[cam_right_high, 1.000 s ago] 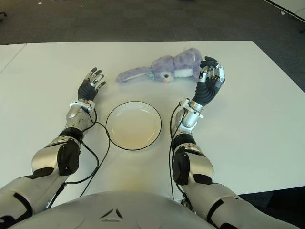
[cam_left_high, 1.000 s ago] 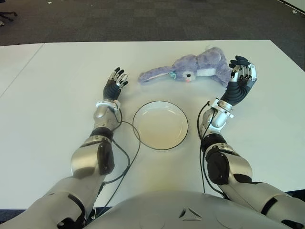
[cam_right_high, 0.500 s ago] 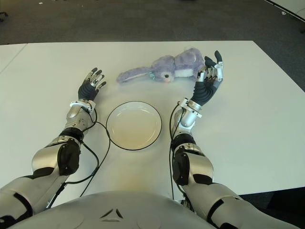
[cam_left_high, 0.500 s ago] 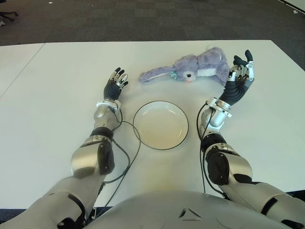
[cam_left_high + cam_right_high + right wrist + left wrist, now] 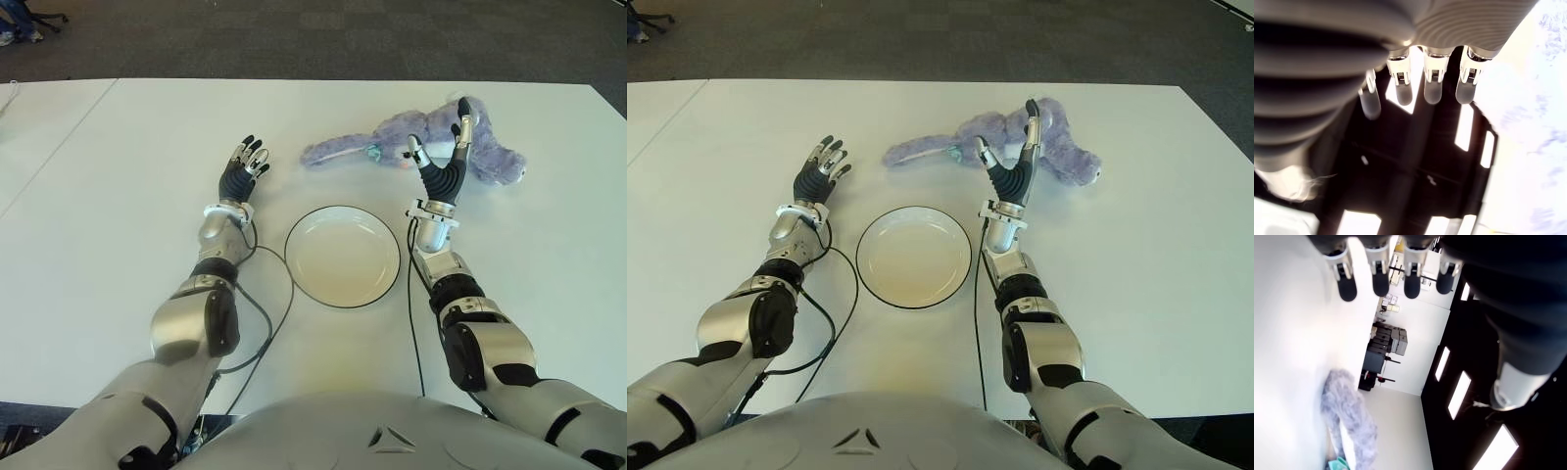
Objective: Put the doll into the plate.
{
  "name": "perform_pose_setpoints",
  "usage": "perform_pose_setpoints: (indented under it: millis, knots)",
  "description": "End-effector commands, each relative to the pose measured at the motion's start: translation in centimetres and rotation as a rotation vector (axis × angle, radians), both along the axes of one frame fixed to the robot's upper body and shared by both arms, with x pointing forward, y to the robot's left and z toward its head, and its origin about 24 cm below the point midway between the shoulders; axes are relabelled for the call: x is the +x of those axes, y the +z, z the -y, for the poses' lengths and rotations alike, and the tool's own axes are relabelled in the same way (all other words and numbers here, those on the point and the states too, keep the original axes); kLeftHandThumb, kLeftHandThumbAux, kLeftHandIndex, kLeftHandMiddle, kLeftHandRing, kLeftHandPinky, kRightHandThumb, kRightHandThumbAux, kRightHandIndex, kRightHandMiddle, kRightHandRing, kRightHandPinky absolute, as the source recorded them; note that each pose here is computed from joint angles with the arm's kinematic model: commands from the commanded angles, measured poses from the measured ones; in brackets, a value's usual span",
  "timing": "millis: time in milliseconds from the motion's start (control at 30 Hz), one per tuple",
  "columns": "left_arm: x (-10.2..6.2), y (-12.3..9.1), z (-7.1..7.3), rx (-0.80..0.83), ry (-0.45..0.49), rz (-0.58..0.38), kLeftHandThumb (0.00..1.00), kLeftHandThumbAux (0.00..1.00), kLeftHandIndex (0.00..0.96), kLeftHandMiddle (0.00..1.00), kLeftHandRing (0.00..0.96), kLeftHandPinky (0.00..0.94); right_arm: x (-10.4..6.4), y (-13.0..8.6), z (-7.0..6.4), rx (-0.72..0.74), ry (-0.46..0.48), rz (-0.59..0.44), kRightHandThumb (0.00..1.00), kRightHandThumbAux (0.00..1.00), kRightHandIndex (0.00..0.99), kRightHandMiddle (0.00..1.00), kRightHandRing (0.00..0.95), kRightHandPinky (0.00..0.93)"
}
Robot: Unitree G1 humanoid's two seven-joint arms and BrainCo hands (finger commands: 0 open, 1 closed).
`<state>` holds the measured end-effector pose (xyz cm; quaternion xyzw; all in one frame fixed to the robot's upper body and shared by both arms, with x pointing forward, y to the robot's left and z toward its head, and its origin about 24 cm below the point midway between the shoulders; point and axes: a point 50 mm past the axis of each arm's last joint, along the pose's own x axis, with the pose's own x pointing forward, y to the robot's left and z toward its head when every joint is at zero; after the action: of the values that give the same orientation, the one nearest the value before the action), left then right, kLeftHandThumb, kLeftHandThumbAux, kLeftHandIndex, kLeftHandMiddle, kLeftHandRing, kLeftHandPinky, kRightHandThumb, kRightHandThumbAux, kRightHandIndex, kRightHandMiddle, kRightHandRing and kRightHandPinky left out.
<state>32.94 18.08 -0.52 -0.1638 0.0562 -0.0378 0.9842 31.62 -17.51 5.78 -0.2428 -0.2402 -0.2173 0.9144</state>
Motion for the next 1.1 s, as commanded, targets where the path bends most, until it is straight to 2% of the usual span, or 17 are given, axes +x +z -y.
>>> perform_pose_setpoints:
  millis: [33, 400, 833, 1100]
  knots:
    - [-8.9, -9.7, 0.5, -0.141, 0.033, -0.483, 0.095, 0.635, 0.095, 0.095, 0.078, 0.124, -2.2, -4.2, 2.9, -0.177, -0.177, -0.257, 0.185, 0.478, 0.0, 0.0, 0.0, 0.0]
    - [-8.8, -9.6, 0.5, -0.142, 0.032, -0.48, 0.081, 0.625, 0.087, 0.093, 0.082, 0.132, -1.5, -3.3, 4.2, -0.232, -0.241, -0.32, 0.207, 0.501, 0.013, 0.0, 0.0, 0.003]
    - [-8.8, -9.6, 0.5, -0.148, 0.045, -0.479, 0.037, 0.626, 0.042, 0.093, 0.097, 0.139, -1.7, -2.5, 6.5, -0.3, -0.233, -0.347, 0.179, 0.516, 0.054, 0.0, 0.0, 0.0]
    - [-8.7, -9.6, 0.4, -0.138, 0.051, -0.482, 0.007, 0.638, 0.042, 0.107, 0.112, 0.147, -1.9, -2.6, 7.3, -0.332, -0.23, -0.353, 0.175, 0.518, 0.072, 0.0, 0.0, 0.0]
